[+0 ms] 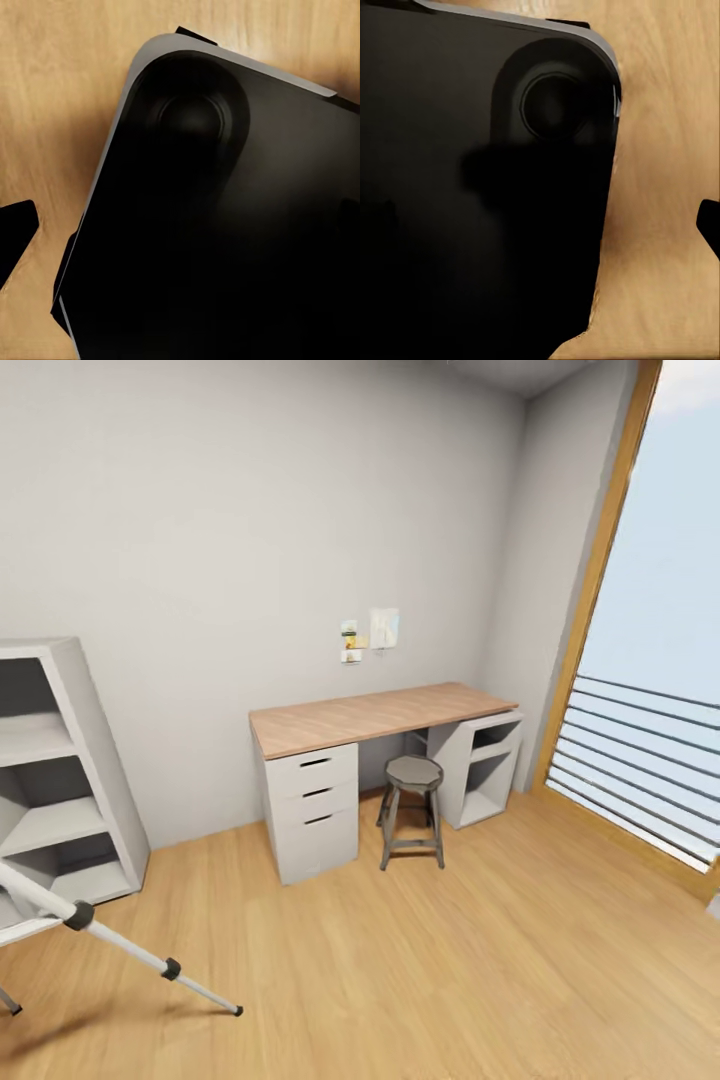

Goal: Attach the digital camera to the camera tripod in the bedroom.

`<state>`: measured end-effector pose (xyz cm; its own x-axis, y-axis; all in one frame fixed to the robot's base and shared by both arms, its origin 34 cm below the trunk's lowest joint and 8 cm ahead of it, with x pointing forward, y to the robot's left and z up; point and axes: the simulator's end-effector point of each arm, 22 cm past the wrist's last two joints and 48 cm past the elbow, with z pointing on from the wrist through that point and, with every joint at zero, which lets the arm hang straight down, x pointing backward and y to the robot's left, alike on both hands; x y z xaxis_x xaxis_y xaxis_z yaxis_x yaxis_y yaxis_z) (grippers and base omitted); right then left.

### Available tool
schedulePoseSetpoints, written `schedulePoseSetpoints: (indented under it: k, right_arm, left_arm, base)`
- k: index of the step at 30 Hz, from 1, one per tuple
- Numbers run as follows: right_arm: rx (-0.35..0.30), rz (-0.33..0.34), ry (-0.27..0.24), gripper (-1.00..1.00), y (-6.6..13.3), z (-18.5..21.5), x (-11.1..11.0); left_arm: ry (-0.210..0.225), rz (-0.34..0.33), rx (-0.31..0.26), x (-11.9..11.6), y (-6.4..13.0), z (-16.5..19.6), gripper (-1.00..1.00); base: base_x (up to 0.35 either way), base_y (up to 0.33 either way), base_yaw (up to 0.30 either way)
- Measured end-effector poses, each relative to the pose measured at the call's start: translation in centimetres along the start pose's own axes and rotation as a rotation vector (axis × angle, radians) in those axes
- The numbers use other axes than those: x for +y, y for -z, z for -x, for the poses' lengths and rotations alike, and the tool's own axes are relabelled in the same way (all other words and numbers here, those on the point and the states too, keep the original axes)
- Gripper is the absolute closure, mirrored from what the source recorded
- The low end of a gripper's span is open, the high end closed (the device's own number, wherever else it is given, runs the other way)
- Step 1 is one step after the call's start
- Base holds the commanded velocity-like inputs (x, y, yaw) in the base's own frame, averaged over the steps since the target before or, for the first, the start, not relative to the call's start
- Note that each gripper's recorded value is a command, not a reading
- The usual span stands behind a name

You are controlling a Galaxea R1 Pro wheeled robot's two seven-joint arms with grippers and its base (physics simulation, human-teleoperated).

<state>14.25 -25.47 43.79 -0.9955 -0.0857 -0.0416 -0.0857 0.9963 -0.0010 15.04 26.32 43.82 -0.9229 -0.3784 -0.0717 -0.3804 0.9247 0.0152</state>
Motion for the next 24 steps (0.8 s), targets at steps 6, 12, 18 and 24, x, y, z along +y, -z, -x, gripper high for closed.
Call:
schedulePoseSetpoints:
  k: [6, 12, 18, 24]
  right_arm:
    - [0.001, 0.001, -0.003, -1.0, 0.0, -0.04, 0.12]
    - [0.001, 0.0, -0.005, -1.0, 0.0, -0.07, 0.02]
    - [0.002, -0.005, -0.006, -1.0, 0.01, -0.11, -0.41]
    - [0.002, -0.005, -0.007, -1.0, 0.01, -0.12, -0.47]
  left_arm:
    - [-0.003, -0.001, 0.0, -0.04, 0.0, -0.01, -1.0]
    - [-0.002, 0.0, 0.0, -0.01, 0.0, -0.01, -1.0]
    - [-0.001, 0.001, 0.0, 0.08, 0.0, 0.02, -1.0]
    - [0.001, 0.002, 0.0, 0.18, 0.0, 0.05, -1.0]
  base:
    - [0.0, 0.069, -0.281]
    - [0.0, 0.007, -0.282]
    - [0.0, 0.001, -0.282]
    - [0.0, 0.0, -0.282]
